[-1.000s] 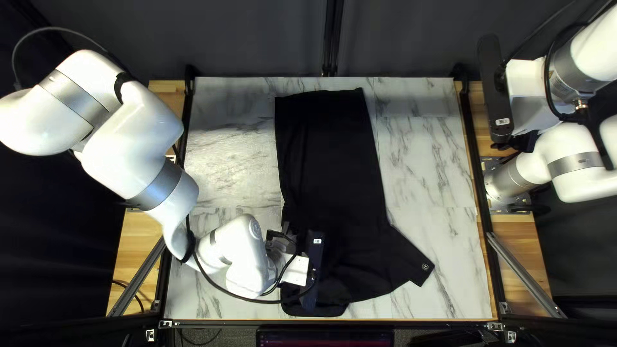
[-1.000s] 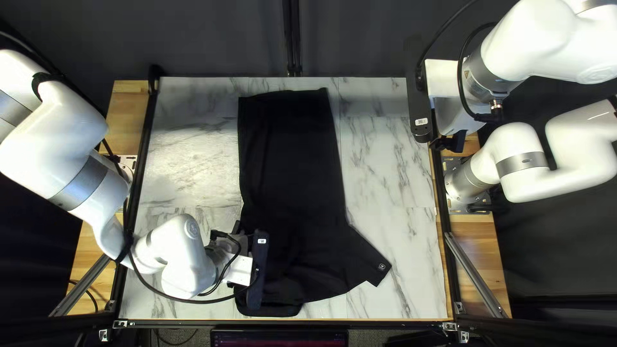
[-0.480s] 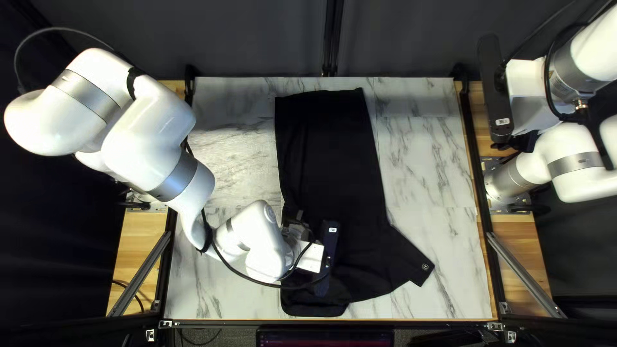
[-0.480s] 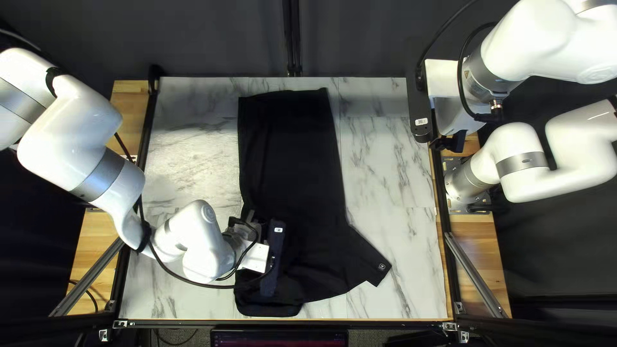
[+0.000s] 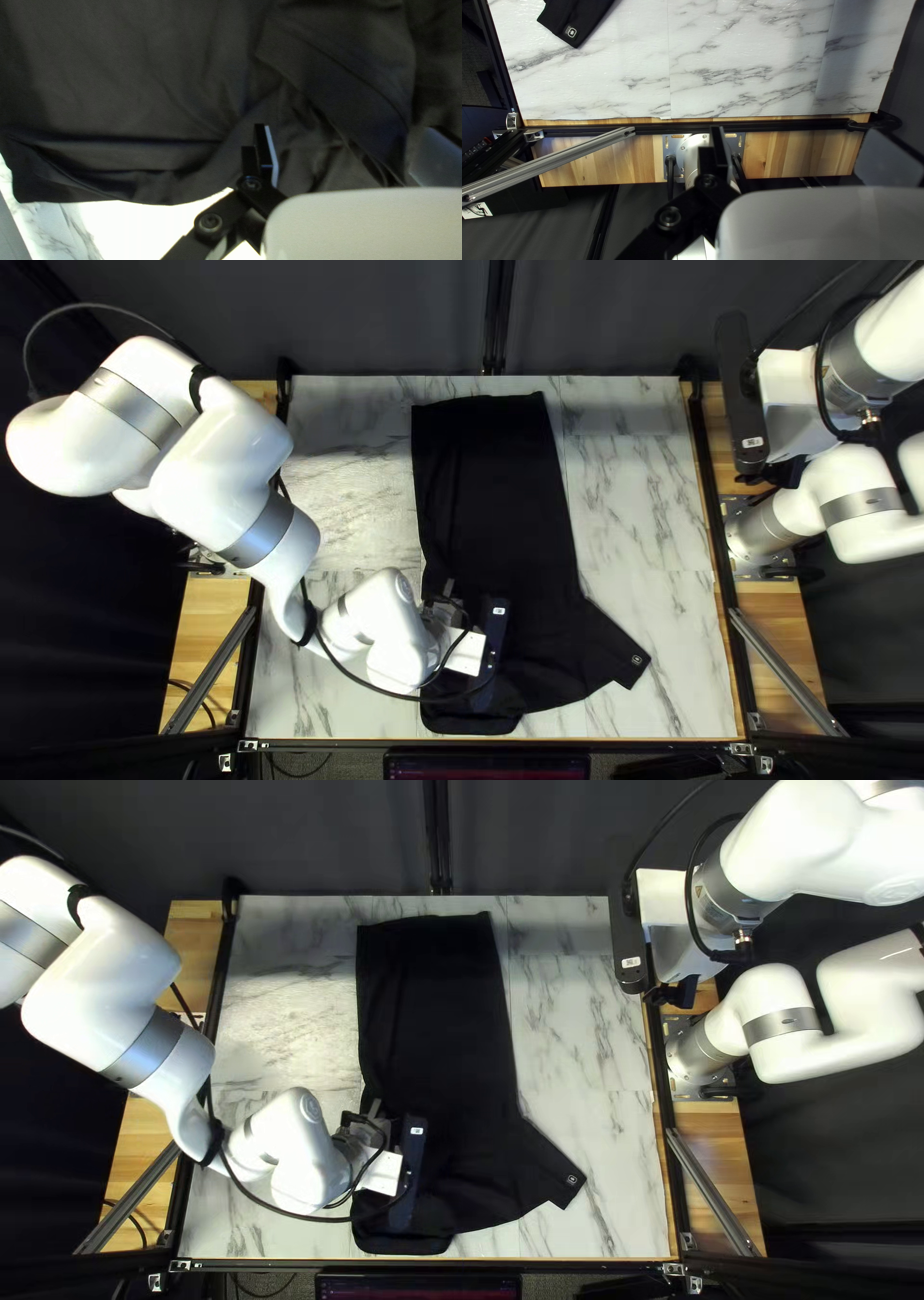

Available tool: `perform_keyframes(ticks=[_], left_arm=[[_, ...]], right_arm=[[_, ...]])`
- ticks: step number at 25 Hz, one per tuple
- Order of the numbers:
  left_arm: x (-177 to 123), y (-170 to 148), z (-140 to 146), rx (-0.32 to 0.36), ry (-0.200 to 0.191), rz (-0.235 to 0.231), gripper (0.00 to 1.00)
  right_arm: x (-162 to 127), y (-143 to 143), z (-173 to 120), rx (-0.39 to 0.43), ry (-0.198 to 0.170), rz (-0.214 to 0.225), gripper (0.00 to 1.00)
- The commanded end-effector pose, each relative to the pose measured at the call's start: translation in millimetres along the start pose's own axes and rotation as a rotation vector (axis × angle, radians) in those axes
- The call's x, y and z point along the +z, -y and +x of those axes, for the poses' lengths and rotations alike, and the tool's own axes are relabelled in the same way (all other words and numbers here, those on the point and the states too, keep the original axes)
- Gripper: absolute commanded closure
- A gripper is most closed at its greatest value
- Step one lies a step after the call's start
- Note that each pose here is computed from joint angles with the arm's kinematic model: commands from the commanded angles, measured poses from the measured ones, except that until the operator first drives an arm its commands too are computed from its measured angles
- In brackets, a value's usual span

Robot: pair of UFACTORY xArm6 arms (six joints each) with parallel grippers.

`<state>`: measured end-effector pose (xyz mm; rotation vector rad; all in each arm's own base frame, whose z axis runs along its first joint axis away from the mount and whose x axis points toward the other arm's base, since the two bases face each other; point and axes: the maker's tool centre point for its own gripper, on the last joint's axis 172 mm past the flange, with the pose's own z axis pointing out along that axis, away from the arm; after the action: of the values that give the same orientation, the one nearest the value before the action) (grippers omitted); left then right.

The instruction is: Fold t-shirt

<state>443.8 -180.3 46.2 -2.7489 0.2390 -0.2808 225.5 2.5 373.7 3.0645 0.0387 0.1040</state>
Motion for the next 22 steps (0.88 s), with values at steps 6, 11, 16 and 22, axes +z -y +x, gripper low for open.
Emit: perform_keyframes(ticks=[6, 11, 16, 22], left_arm=[[-8, -5, -4, -0.022, 0.024, -0.015, 1.0], [-18, 4, 9, -0.005, 0.022, -0.006, 1.0], [-24, 16, 24, 0.01, 0.018, 0.001, 1.0], [-33, 42, 58, 0.049, 0.011, 0.019, 1.0]], right_arm=[[0, 0, 0, 0.0, 0.0, 0.0, 0.0], [0, 0, 0, 0.0, 0.0, 0.0, 0.0], [0, 0, 0, 0.0, 0.0, 0.0, 0.0], [0, 0, 0, 0.0, 0.0, 0.0, 0.0]])
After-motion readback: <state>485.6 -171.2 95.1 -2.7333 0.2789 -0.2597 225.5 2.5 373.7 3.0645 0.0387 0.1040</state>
